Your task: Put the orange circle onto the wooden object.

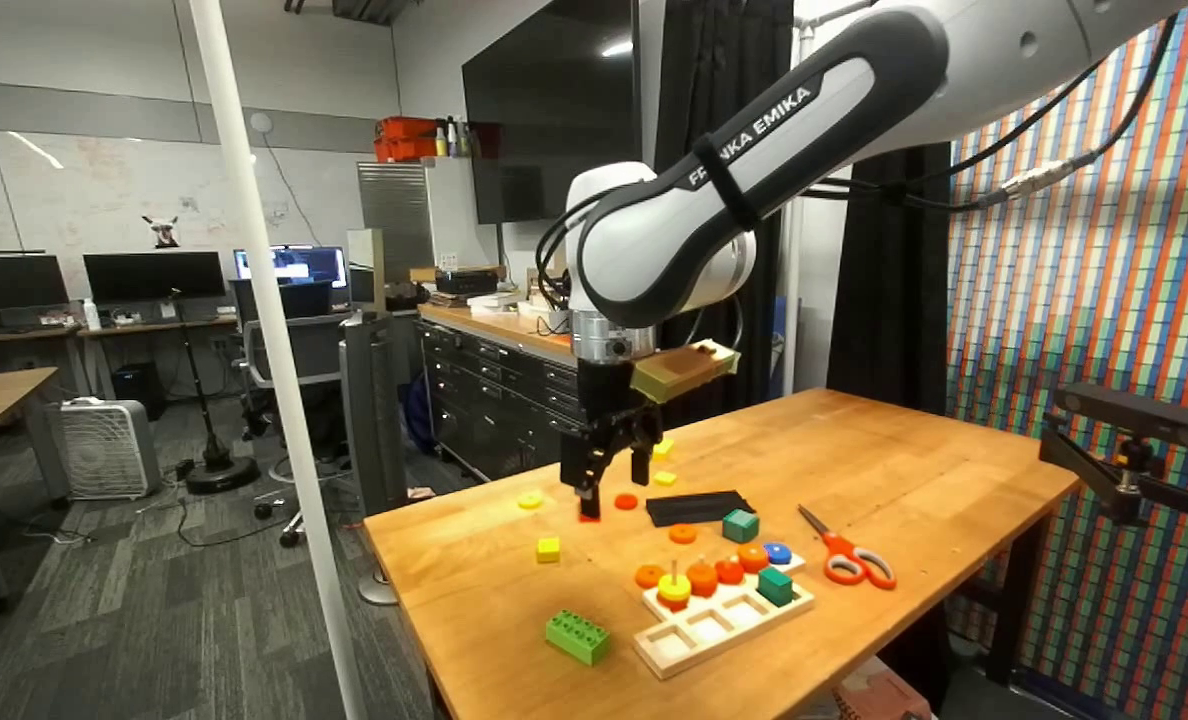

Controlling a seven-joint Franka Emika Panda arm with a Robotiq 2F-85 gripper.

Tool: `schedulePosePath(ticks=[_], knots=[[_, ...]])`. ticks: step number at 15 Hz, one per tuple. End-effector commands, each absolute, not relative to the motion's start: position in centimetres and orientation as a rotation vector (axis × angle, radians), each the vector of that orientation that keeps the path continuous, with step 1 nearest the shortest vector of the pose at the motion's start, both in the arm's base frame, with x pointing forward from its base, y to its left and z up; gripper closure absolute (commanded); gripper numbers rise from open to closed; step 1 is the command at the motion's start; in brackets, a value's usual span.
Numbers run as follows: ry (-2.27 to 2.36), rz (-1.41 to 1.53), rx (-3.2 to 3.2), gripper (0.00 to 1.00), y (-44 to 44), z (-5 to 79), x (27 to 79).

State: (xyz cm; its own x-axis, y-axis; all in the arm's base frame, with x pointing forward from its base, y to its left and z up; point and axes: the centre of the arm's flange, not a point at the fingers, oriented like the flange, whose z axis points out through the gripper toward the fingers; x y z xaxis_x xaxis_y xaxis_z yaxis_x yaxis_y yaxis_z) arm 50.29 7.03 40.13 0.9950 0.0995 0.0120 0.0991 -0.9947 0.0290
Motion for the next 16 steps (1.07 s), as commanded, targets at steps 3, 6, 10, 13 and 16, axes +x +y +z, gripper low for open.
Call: schedulePosePath(ticks=[3,6,10,13,16], knots=[[0.095,-0.001,3.170,0.00,2.5,36.4,53.5],[0.040,-0.029,3.191,0.00,0.4,34.1,54.1],[-0.009,-0.070,3.224,0.00,-1.6,32.0,54.3],[-0.039,-0.093,3.242,0.00,-2.6,30.8,54.3],[-0.108,-0.063,3.277,0.00,-3.0,30.2,53.9]])
